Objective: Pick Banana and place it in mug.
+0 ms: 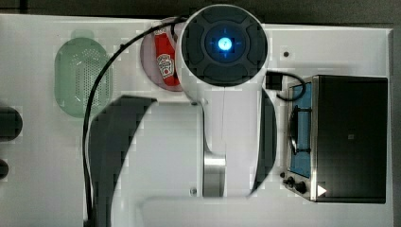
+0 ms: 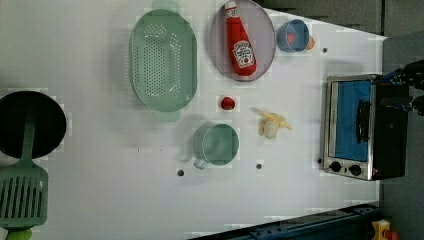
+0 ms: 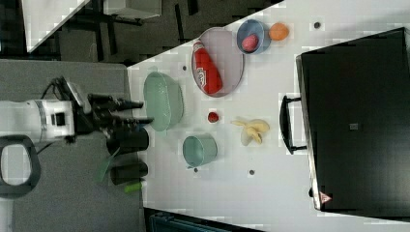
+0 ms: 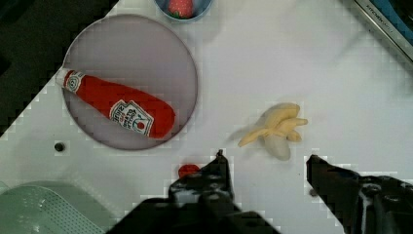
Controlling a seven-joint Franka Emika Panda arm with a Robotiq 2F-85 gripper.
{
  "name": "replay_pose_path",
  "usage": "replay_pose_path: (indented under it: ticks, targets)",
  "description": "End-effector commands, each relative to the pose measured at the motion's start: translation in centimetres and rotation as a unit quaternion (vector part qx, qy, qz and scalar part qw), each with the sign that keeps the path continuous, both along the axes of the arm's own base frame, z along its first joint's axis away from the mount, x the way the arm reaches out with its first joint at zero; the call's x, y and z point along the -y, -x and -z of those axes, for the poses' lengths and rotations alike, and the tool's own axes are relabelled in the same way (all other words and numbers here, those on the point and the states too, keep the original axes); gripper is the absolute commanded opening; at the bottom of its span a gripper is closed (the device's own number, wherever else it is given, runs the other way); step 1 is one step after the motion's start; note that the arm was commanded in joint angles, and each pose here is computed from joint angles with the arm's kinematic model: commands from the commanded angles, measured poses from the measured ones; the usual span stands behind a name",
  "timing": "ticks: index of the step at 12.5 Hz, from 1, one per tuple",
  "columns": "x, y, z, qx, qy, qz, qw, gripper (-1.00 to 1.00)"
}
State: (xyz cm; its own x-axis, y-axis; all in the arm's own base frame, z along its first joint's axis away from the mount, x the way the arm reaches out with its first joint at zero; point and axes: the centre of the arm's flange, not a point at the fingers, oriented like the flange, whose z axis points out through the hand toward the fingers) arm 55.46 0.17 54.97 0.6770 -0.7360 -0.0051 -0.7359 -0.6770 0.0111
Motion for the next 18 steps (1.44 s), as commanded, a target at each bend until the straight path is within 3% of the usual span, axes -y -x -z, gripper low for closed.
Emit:
replay_pose_path:
  ticks: [1,3,7,14,17,18]
  targets:
    - [4.8,10.0,-7.1,0.0,-0.005,0.008,1.0,0.54]
    - [4.8,9.7,-5.7,-0.014,-0.005,0.007,1.0,1.0]
    - [4.0,8.3,1.5,-0.057,-0.005,-0.003,0.998,1.0]
    - [2.4,6.7,19.5,-0.032,0.001,-0.041,0.999,1.0]
    - [2.2,7.3,26.3,-0.047,0.0,-0.055,0.997,1.0]
    - [2.2,7.2,29.6,-0.045,-0.002,-0.098,0.994,1.0]
